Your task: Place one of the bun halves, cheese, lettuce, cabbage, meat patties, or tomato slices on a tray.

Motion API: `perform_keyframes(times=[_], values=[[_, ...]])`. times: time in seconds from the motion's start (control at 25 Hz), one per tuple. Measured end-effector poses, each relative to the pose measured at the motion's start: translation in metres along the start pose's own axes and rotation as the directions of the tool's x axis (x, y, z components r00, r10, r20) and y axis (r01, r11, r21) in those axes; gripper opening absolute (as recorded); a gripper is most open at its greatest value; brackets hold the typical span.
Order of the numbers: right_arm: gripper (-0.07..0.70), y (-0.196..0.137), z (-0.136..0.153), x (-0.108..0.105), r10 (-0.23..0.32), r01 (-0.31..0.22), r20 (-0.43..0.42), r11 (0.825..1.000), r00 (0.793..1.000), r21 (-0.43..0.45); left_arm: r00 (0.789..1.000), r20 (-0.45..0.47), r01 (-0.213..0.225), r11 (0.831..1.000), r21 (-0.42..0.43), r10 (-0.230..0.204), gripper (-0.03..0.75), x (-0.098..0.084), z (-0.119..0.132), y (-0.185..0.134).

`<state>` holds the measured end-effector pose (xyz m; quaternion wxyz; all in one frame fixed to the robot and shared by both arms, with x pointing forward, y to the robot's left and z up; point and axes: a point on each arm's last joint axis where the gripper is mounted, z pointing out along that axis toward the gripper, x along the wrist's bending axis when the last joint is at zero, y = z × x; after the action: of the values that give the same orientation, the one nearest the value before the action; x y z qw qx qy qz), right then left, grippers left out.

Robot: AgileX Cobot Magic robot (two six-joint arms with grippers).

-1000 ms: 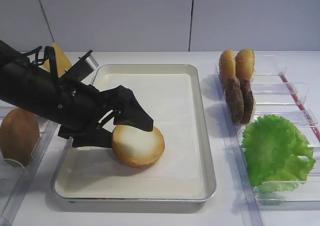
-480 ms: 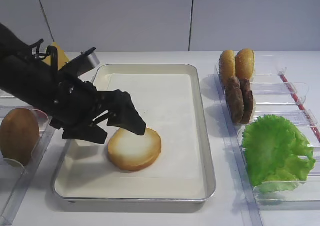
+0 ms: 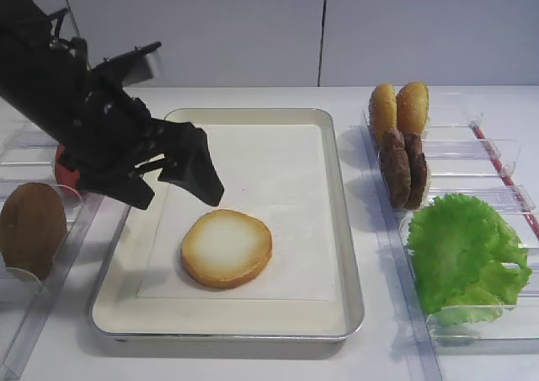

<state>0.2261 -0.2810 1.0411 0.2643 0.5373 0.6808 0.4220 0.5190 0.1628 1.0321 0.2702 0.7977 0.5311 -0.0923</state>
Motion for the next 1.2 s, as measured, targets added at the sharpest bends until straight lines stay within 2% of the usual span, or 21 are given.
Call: perform_keyframes(times=[0.2,0.32,0.4,0.48,0.68,0.72,0.84,0.88,1.0,1.12,1.2], values=[[0.692,0.000,0.000,0.000,0.001,-0.001,-0.002,1.000,1.000,0.000,0.996,-0.063,-0.064,0.993,-0.104,0.057,0.666,-0.016,-0.042,-0.004],[0.692,0.000,0.000,0.000,0.001,-0.001,-0.002,1.000,1.000,0.000,0.985,-0.146,-0.118,0.979,-0.167,0.094,0.653,-0.025,-0.075,-0.016],[0.692,0.000,0.000,0.000,0.002,-0.002,-0.002,1.000,1.000,0.000,0.971,-0.215,-0.153,0.964,-0.217,0.106,0.644,-0.031,-0.099,-0.027],[0.692,0.000,0.000,0.000,0.002,-0.002,-0.002,1.000,1.000,0.000,0.949,-0.295,-0.192,0.947,-0.257,0.113,0.640,-0.035,-0.122,-0.039],[0.692,0.000,0.000,0.000,0.002,-0.002,-0.002,1.000,1.000,0.000,0.865,-0.492,-0.297,0.889,-0.349,0.096,0.637,-0.043,-0.177,-0.078],[0.692,0.000,0.000,0.000,0.002,-0.002,-0.002,1.000,1.000,0.000,0.844,-0.529,-0.317,0.881,-0.351,0.093,0.637,-0.044,-0.187,-0.087],[0.692,0.000,0.000,0.000,0.000,0.000,-0.002,1.000,1.000,0.000,0.806,-0.586,-0.352,0.863,-0.362,0.083,0.635,-0.049,-0.209,-0.116],[0.692,0.000,0.000,0.000,0.000,0.000,-0.002,1.000,1.000,0.000,0.801,-0.594,-0.359,0.856,-0.372,0.078,0.633,-0.051,-0.215,-0.124],[0.692,0.000,0.000,0.000,0.000,0.000,-0.002,1.000,1.000,0.002,0.794,-0.604,-0.400,0.811,-0.426,0.074,0.627,-0.059,-0.231,-0.155],[0.692,0.000,0.000,0.000,0.000,0.000,-0.002,1.000,1.000,0.002,0.793,-0.605,-0.410,0.799,-0.441,0.073,0.613,-0.057,-0.230,-0.186],[0.692,0.000,0.000,0.000,0.002,-0.002,-0.002,1.000,1.000,0.002,0.800,-0.593,-0.412,0.802,-0.432,0.091,0.609,-0.055,-0.221,-0.204]])
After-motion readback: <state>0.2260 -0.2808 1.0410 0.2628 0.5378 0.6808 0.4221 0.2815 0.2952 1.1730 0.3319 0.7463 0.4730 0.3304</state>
